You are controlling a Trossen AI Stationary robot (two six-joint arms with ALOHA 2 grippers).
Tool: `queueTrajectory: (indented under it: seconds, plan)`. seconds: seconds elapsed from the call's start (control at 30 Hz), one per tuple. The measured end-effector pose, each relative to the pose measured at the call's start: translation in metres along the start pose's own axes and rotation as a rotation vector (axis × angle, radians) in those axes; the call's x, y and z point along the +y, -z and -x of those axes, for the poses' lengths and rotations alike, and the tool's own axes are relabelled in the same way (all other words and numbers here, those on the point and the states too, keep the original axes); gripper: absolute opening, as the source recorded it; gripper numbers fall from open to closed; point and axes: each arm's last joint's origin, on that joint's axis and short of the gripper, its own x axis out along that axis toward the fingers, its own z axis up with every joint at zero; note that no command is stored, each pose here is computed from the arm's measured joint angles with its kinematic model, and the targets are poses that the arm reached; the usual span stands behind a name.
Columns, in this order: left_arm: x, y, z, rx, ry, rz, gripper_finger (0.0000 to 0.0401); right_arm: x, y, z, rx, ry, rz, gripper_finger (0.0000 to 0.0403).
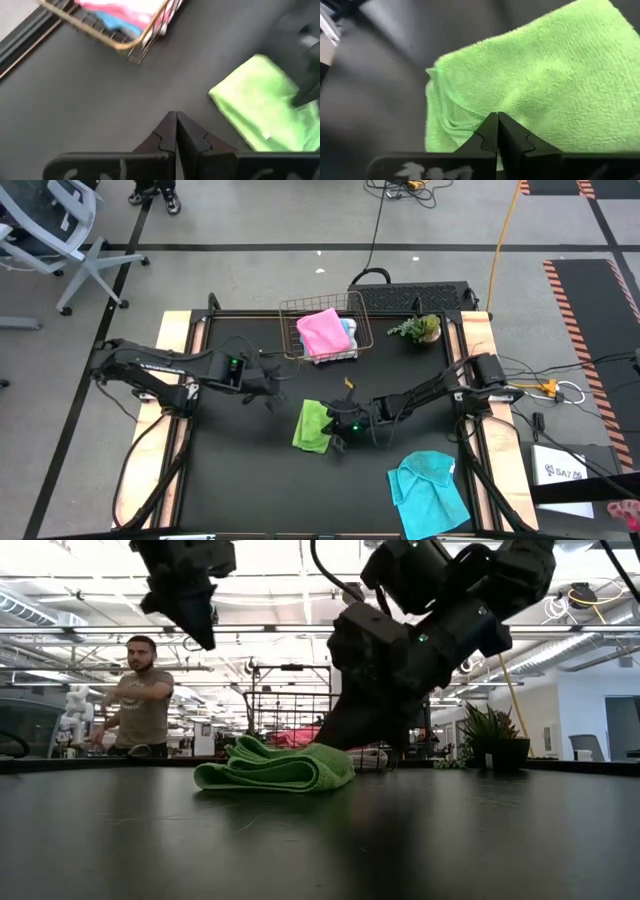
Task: Fold microfiber towels
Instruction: Fold the green microfiber cloth
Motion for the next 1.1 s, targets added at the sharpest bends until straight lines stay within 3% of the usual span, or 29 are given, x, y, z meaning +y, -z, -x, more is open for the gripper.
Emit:
queueTrajectory:
  seconds: [0.23,0.5,0.67,0.8,0.93,1.1]
  plan:
    - [0.000,0.000,0.000,-0.009,-0.002,0.001,0.0005,-0.005,0.011,-0.001,0.126,0.016,0.023,0.0000]
    - [-0.002,0.000,0.000,0.009,0.030,0.016,0.0005,-0.010,0.014,0.025,0.311,0.101,0.113,0.0000]
    - [-0.008,-0.003,-0.005,-0.002,0.052,0.034,0.0009,-0.011,-0.003,0.047,0.248,0.136,0.148,0.0000]
    - [-0.020,-0.009,-0.016,-0.043,0.094,0.004,0.0005,0.002,-0.024,0.071,0.144,0.041,0.140,0.0000]
    - [-0.038,-0.017,-0.039,-0.097,0.132,-0.035,0.0005,0.019,-0.031,0.096,0.081,-0.017,0.164,0.0000]
    - [-0.059,-0.024,-0.082,-0.099,0.212,-0.047,0.0003,0.029,-0.026,0.105,0.057,0.026,0.172,0.0000]
